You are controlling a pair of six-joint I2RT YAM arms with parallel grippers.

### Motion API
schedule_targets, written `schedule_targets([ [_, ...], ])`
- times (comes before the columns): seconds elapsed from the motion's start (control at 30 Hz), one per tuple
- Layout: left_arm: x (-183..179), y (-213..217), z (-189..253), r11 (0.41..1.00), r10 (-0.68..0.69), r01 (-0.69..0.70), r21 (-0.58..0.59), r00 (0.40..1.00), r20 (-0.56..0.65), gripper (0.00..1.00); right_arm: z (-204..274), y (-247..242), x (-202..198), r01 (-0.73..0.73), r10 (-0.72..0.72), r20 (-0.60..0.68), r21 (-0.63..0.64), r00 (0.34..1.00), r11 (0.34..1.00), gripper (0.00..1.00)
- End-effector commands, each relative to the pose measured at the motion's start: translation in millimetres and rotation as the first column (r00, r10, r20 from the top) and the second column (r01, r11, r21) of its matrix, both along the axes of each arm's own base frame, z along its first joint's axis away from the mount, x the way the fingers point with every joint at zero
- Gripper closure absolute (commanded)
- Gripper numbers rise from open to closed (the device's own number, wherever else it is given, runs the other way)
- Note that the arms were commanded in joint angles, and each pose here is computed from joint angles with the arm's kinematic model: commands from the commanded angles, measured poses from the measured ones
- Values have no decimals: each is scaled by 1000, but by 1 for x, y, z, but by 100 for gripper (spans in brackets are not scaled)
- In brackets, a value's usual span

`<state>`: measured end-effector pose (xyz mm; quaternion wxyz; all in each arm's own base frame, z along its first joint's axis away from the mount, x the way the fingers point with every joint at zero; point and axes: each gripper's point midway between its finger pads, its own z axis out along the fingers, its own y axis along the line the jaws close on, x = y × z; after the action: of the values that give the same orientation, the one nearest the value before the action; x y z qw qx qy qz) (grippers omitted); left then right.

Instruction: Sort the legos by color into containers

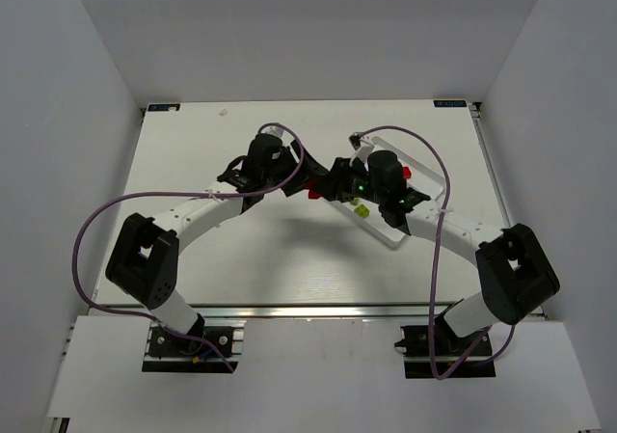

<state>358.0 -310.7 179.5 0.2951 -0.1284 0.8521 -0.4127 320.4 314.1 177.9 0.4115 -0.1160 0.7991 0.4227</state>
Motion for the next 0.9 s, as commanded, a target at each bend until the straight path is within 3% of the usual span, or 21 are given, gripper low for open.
schedule_targets([
  [0.0,3,-3,13,1000,1,0,-16,999,36,78,9,1,9,22,-23,34,27,999,999,56],
  [0.13,5,-4,13,1000,4,-4,-9,999,38,78,7,1,5,8,-9,33,22,999,1000,57],
  [0.27,9,-4,15,1000,9,-9,-3,999,45,78,8,1,3,-6,6,37,13,999,1000,44],
  [0.43,11,-4,15,1000,10,-10,1,999,47,78,7,1,3,-9,8,37,9,999,1000,43],
  [0.77,12,-1,17,1000,21,-22,21,998,59,78,5,1,3,-15,15,20,3,1000,1000,54],
  [0.87,14,0,22,999,26,-27,22,997,72,78,3,1,2,-19,19,14,-3,1000,1000,53],
])
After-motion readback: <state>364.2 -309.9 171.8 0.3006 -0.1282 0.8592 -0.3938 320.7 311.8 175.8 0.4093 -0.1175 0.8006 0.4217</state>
